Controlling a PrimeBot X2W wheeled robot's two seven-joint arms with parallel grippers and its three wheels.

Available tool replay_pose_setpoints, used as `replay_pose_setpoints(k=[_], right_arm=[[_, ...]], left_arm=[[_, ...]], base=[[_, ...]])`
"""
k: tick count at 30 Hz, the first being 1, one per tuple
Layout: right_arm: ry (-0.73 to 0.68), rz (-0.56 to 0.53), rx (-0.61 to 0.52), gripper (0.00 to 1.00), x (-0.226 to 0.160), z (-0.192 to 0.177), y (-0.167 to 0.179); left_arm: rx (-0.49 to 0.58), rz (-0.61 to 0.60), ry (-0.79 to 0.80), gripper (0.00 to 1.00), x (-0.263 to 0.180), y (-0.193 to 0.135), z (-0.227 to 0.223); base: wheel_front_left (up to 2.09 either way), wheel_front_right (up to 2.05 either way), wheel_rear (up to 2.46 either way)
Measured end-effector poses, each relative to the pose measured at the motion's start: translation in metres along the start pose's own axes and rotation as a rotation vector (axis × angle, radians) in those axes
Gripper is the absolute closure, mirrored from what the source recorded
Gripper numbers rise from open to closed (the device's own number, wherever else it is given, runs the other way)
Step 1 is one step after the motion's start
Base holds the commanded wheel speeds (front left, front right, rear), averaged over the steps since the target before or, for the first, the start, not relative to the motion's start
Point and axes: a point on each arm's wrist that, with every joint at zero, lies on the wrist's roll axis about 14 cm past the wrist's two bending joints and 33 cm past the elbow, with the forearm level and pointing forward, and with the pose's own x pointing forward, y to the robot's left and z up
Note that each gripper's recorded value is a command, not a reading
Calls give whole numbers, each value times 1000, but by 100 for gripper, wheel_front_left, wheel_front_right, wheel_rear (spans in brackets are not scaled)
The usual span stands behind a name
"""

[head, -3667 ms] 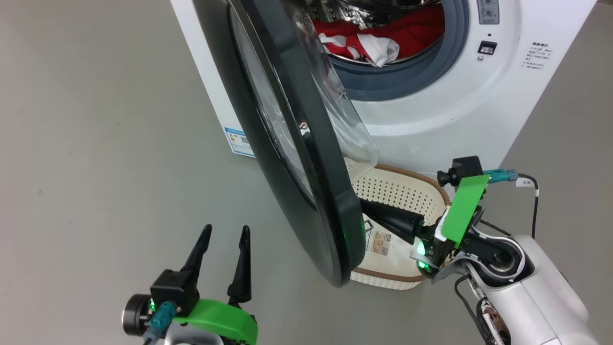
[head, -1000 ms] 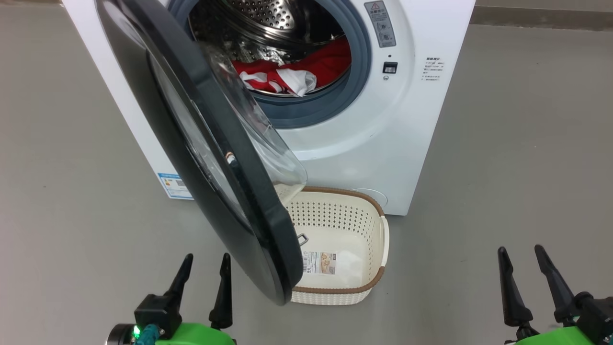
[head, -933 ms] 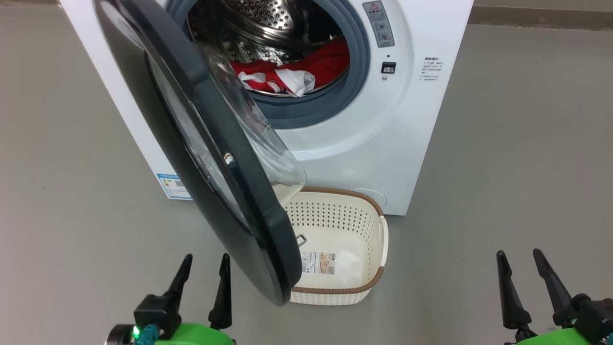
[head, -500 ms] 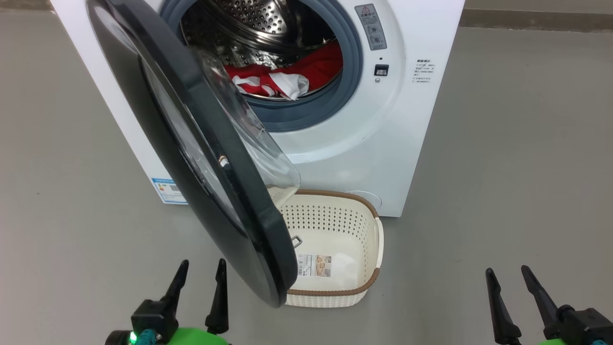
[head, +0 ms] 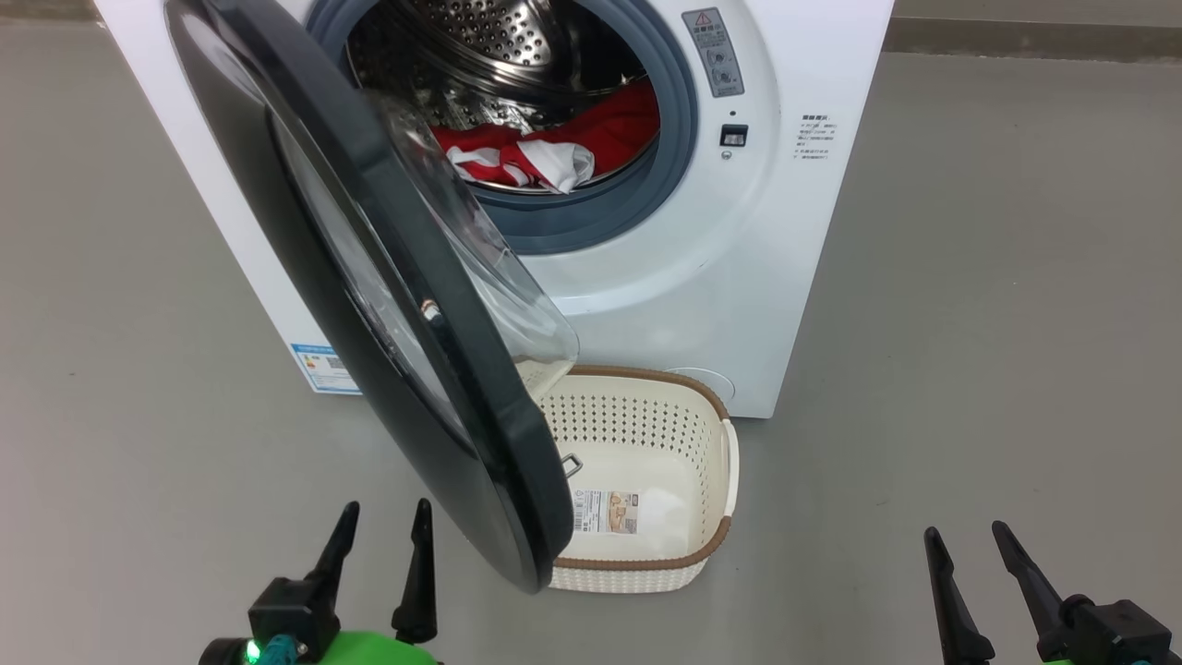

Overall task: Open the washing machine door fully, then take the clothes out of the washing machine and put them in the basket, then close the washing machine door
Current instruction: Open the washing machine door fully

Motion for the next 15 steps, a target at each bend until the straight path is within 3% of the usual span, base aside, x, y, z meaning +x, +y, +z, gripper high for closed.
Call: replay_pose_setpoints(k=[4, 5, 7, 8, 15], right_arm=[[2, 2, 0, 0, 0, -1, 1], [2, 2, 0, 0, 0, -1, 1], [2, 2, 1, 0, 0, -1, 1], [2, 2, 1, 0, 0, -1, 1], [6, 0, 1, 0, 1, -2, 0]], left_arm=[[0, 1, 1, 0, 0, 0, 0], [0, 1, 2, 22, 0, 0, -1], [0, 1, 3, 96, 0, 0, -1], [0, 1, 3, 100, 0, 0, -1], [0, 1, 9, 100, 1, 0, -3]], base=[[0, 0, 0], [0, 0, 0], [0, 0, 0], [0, 0, 0], [0, 0, 0]])
